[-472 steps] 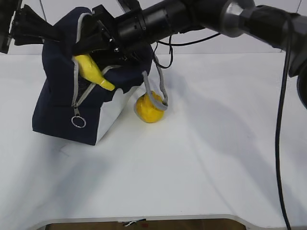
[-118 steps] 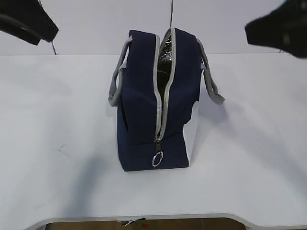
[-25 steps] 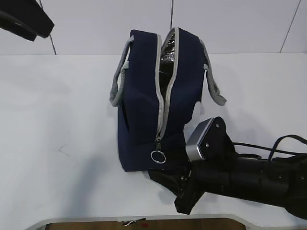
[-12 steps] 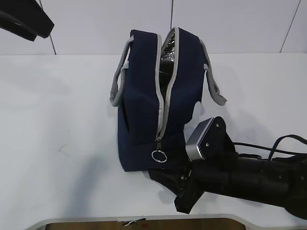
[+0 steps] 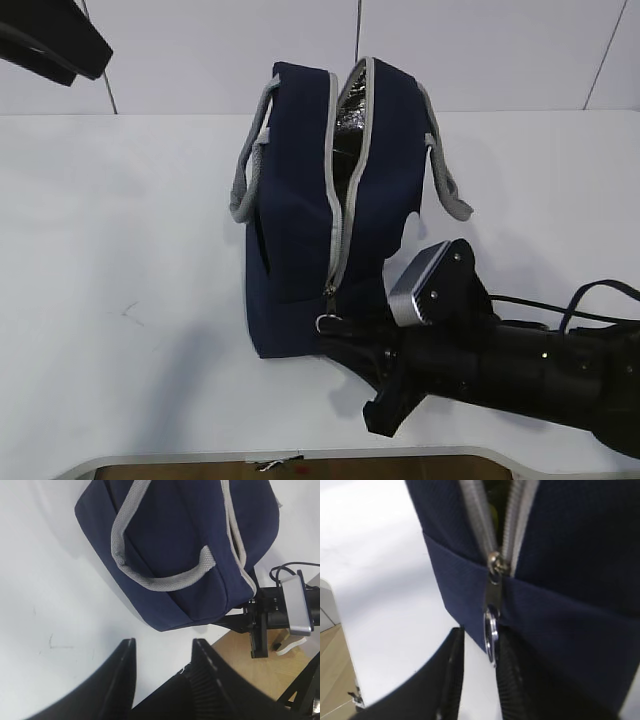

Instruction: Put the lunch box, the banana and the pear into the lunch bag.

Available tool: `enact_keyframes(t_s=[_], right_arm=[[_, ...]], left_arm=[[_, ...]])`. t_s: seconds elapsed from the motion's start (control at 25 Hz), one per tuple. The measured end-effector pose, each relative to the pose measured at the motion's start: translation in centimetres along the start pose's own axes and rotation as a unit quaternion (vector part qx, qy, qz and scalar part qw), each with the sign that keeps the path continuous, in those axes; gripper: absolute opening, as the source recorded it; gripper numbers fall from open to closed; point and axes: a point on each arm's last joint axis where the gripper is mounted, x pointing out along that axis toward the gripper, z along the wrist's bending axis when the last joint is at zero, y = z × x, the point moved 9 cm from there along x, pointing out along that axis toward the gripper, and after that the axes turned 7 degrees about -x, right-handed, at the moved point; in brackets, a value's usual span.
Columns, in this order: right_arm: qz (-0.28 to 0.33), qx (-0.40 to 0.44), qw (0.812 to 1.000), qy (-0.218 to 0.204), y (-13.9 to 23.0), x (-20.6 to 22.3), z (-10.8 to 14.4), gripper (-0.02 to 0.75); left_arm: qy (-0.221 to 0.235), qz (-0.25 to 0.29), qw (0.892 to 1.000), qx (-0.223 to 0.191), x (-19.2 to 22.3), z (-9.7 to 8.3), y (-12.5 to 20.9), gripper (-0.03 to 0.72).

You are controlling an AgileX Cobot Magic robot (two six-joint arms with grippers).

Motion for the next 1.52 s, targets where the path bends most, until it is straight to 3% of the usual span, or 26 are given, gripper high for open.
enact_keyframes(t_s=[0.12,0.32,0.6,0.8,1.16,1.52], right_arm=[[-0.001,0.009,1.000,0.012,0.0,0.0,-0.4,0.167],[-0.003,0.027,0.999,0.038,-0.1,0.0,-1.4,0.020],[-0.003,0.036,0.998,0.042,-0.1,-0.1,-1.5,0.017],[-0.008,0.052,0.998,0.020,-0.9,-0.4,-0.7,0.017],[-0.023,0.024,0.999,0.017,-5.4,-3.0,-0.4,0.017],[-0.021,0.005,0.999,0.031,-8.6,-6.3,-0.1,0.017]], left_arm=[[0.000,0.000,1.000,0.000,0.0,0.0,0.0,0.279],[0.000,0.000,1.000,0.000,0.0,0.0,0.0,0.269],[-0.003,0.002,1.000,0.000,0.1,0.1,0.1,0.265],[-0.007,0.019,1.000,0.003,0.8,0.2,1.0,0.265],[-0.001,0.022,0.999,0.045,0.3,-2.3,2.3,0.265],[-0.025,0.067,0.997,0.035,2.2,-0.4,4.6,0.265]])
